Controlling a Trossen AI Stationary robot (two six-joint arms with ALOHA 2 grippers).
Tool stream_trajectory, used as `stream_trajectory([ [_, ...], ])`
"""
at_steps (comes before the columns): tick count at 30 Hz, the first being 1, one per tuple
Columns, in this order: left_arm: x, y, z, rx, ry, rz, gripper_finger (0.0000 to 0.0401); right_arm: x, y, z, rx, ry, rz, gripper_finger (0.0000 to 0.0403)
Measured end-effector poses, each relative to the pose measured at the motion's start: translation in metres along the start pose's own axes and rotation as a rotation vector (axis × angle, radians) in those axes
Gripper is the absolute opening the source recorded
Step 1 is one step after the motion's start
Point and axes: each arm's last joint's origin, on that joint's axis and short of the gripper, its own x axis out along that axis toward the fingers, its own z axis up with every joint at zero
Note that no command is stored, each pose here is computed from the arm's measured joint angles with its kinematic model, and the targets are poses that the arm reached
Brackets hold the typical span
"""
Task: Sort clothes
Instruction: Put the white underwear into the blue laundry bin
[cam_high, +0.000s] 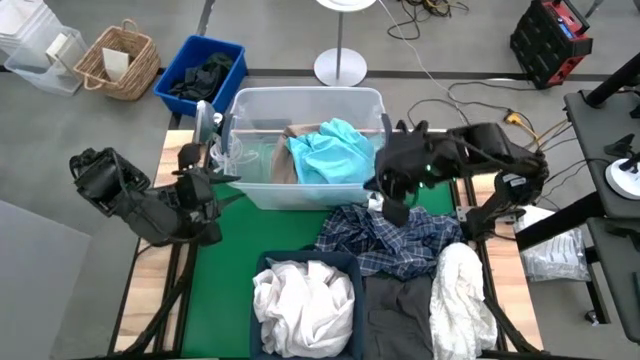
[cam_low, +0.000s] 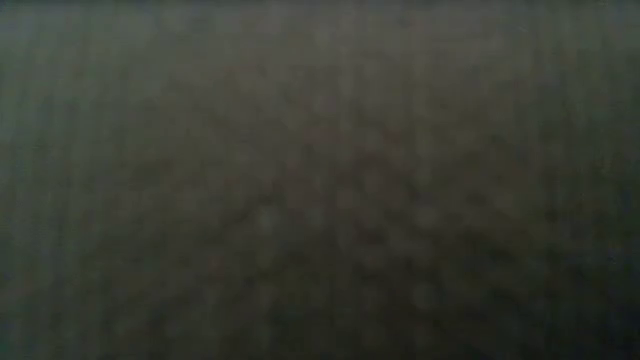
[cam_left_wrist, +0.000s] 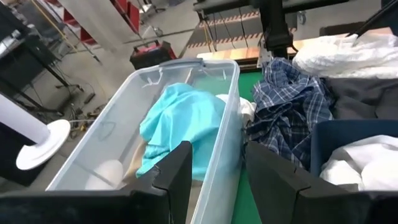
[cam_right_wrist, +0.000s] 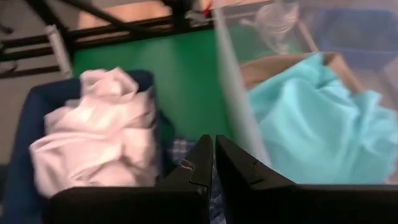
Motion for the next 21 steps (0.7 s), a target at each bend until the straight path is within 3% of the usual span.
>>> stream_trajectory([
  [5, 0.010, 0.005, 0.008, 0.002, -0.011, 0.007, 0.0130, -0.006, 0.021, -0.010, -0.056, 0.039, 0.056, 0.0013],
  [9, 0.018, 0.009, 0.018, 0.007, -0.049, -0.034, 0.0130, -0.015, 0.021, -0.024, -0.028, 0.153, 0.039, 0.0013],
  [14, 0.032, 0.015, 0.033, 0.013, -0.123, -0.112, 0.0130, -0.026, 0.017, -0.028, 0.013, 0.133, 0.067, 0.0013],
  [18, 0.049, 0.015, 0.043, 0.048, -0.158, -0.108, 0.0130, -0.035, 0.011, -0.035, 0.010, 0.126, 0.041, 0.0013],
  [21, 0.062, 0.016, 0.046, 0.077, -0.149, -0.070, 0.0130, -0.037, 0.006, -0.040, 0.062, 0.106, -0.057, 0.0013],
])
